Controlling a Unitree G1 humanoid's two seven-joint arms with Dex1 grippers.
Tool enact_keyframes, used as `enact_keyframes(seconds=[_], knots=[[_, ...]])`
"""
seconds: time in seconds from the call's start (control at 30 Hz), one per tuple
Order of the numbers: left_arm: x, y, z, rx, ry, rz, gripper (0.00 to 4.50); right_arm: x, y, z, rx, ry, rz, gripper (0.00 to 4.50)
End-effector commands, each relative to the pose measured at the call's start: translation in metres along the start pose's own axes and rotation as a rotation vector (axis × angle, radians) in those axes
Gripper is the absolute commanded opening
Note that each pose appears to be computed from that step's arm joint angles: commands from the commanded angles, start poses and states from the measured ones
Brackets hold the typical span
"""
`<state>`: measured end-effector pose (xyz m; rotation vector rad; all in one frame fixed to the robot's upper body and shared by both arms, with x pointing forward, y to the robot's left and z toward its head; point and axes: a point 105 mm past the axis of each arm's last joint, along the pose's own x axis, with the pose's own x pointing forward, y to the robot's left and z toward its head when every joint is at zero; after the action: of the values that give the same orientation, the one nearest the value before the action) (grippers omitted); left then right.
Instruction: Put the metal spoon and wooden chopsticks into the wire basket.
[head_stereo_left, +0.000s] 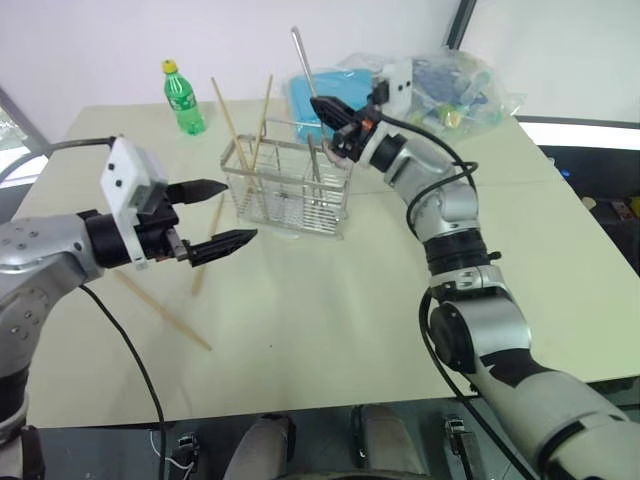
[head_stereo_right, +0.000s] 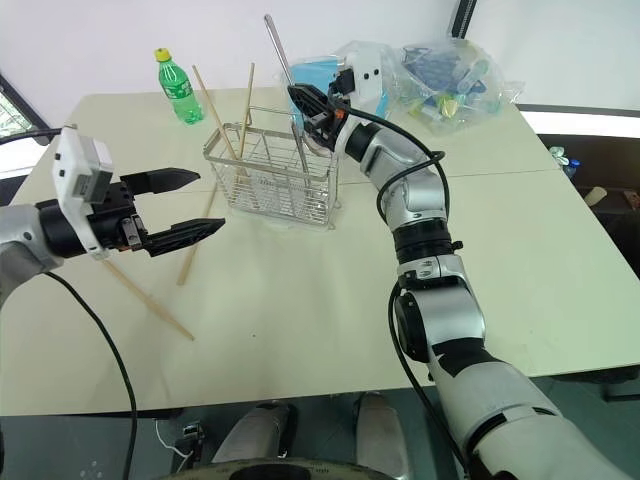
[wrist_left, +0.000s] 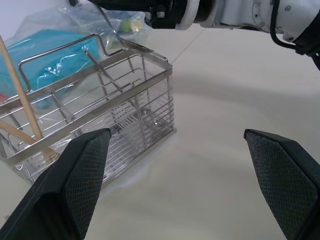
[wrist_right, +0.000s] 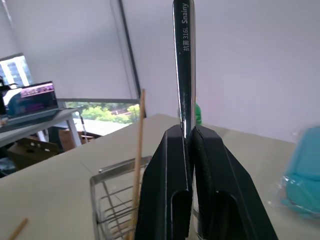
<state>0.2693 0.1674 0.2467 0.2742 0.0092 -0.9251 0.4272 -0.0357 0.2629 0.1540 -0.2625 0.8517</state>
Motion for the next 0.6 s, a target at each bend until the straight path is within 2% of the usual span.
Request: enact_keyframes(seconds=[0.03,0.23,0.3,0.5,0.6], knots=[[-0.007,0.0,0.012,0.037,-0.028,0.033,4.5,0.002,0.002,0.007,-0.024,-0.034,-0.005,1.51],[-0.009,0.005,0.011,0.023,-0.039,0.072,4.5,-0.003,-0.005,0.015,-0.029,-0.057,-0.046,4.43],[-0.009,0.007,0.011,0.02,-0.043,0.089,4.5,-0.005,-0.007,0.021,-0.034,-0.067,-0.052,4.43],[-0.018,0.032,0.019,-0.032,-0.114,0.264,4.5,-0.013,-0.005,0.064,-0.078,-0.13,-0.018,4.43],[-0.031,0.054,0.024,-0.088,-0.156,0.445,4.5,-0.025,0.004,0.09,-0.133,-0.145,0.08,4.43]])
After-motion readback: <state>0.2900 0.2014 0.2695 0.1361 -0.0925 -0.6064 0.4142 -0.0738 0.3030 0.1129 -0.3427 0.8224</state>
